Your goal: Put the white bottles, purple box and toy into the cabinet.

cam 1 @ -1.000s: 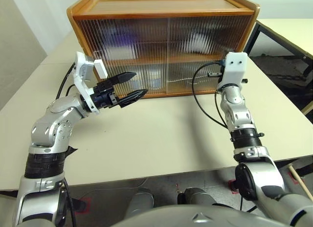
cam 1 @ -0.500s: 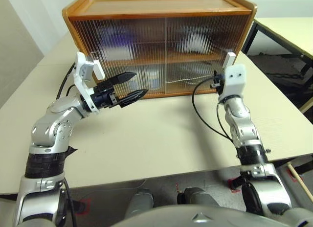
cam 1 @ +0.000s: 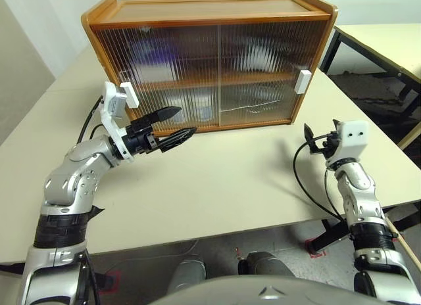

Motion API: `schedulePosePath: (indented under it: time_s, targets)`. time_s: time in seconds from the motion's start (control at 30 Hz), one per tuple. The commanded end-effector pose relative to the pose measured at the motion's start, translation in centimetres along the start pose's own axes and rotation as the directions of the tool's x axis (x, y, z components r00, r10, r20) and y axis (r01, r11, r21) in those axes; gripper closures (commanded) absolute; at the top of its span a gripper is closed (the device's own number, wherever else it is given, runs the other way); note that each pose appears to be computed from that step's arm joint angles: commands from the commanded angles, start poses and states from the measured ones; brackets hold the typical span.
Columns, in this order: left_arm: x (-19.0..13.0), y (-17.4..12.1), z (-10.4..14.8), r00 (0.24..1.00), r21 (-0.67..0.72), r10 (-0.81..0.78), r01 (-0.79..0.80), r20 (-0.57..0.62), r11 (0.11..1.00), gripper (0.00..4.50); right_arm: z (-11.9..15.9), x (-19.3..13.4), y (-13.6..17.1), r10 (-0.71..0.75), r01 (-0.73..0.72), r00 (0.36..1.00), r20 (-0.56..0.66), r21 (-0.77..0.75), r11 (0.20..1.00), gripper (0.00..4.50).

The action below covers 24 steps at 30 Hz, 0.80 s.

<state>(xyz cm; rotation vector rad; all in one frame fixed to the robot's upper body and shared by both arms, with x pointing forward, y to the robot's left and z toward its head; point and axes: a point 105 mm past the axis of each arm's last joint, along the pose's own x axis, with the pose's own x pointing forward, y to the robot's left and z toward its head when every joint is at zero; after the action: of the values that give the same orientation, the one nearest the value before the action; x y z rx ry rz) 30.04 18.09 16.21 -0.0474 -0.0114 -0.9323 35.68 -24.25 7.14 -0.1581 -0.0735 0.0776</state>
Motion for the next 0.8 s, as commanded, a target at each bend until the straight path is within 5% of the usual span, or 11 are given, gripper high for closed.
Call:
schedulePosePath:
  time_s: [0.03,0.23,0.4,0.6,0.8]
  targets:
    - [-3.0,1.6,-2.5,0.989,-0.024,0.151,-0.150,0.004,0.988,0.00,-0.5,0.3,-1.3,-0.003,0.003,1.000,0.002,-0.018,1.000,0.03]
    - [-7.8,3.6,-5.6,0.928,-0.023,0.373,-0.373,0.011,0.928,0.00,-0.9,0.6,-2.6,0.000,0.000,1.000,-0.003,-0.047,0.999,0.03]
    - [-12.9,6.0,-6.2,0.795,0.008,0.604,-0.605,0.060,0.796,0.00,-1.0,0.6,-3.1,0.003,-0.003,1.000,-0.006,-0.052,0.999,0.03]
    - [-19.6,9.5,-6.4,0.485,0.060,0.865,-0.875,0.129,0.481,0.00,-0.7,0.6,-2.7,0.025,-0.025,1.000,0.008,-0.046,0.999,0.03]
    - [-21.4,10.5,-7.3,0.385,0.065,0.913,-0.923,0.134,0.379,0.00,-0.3,0.9,-2.7,0.026,-0.025,1.000,0.016,-0.049,0.998,0.03]
